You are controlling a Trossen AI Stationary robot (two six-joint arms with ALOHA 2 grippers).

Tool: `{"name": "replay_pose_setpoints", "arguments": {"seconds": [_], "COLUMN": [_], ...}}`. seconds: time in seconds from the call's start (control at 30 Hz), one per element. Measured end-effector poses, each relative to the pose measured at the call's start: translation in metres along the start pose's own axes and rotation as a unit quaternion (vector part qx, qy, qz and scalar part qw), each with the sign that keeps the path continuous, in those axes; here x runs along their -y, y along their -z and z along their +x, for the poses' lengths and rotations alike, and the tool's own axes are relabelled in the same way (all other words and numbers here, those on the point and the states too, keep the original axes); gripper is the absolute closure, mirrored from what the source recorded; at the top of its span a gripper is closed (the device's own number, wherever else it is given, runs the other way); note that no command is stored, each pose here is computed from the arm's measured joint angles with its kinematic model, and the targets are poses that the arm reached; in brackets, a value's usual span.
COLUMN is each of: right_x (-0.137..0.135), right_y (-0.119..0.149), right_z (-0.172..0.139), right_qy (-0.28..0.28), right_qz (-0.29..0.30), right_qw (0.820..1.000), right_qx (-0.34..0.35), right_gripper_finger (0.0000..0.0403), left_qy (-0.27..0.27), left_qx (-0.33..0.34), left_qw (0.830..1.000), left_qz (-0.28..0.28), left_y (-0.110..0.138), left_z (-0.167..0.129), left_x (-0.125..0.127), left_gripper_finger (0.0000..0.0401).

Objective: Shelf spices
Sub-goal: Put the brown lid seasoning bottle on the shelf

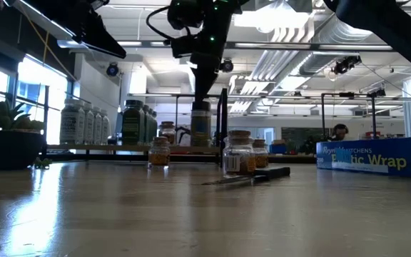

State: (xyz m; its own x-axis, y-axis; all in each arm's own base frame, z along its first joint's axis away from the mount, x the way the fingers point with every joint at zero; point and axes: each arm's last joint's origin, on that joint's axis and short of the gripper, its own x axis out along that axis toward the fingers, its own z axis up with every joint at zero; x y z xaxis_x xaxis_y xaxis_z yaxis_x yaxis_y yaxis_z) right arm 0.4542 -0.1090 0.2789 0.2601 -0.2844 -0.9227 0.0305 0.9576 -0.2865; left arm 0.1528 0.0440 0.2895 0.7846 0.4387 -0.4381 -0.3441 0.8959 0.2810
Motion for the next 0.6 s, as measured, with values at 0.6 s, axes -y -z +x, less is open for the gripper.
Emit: {"name": "replay_pose_setpoints", "arguments": {"seconds": [0.6], "right_x": [-0.055], "right_y": [-0.026], "right_z": [-0.002], "right_qy": [-0.065], "right_qz": [-0.074], "right_qw": [0.987], "right_qx": [0.127], "right_gripper_finger": [0.0149], "left_qy": [0.004], "left_qx": [0.005], "left_qw": [1.0], "left_qz": [0.003], "left_y": [-0.001], "left_z": [0.0], "left_x": [0.0], "left_gripper_finger": [0.0218]}}
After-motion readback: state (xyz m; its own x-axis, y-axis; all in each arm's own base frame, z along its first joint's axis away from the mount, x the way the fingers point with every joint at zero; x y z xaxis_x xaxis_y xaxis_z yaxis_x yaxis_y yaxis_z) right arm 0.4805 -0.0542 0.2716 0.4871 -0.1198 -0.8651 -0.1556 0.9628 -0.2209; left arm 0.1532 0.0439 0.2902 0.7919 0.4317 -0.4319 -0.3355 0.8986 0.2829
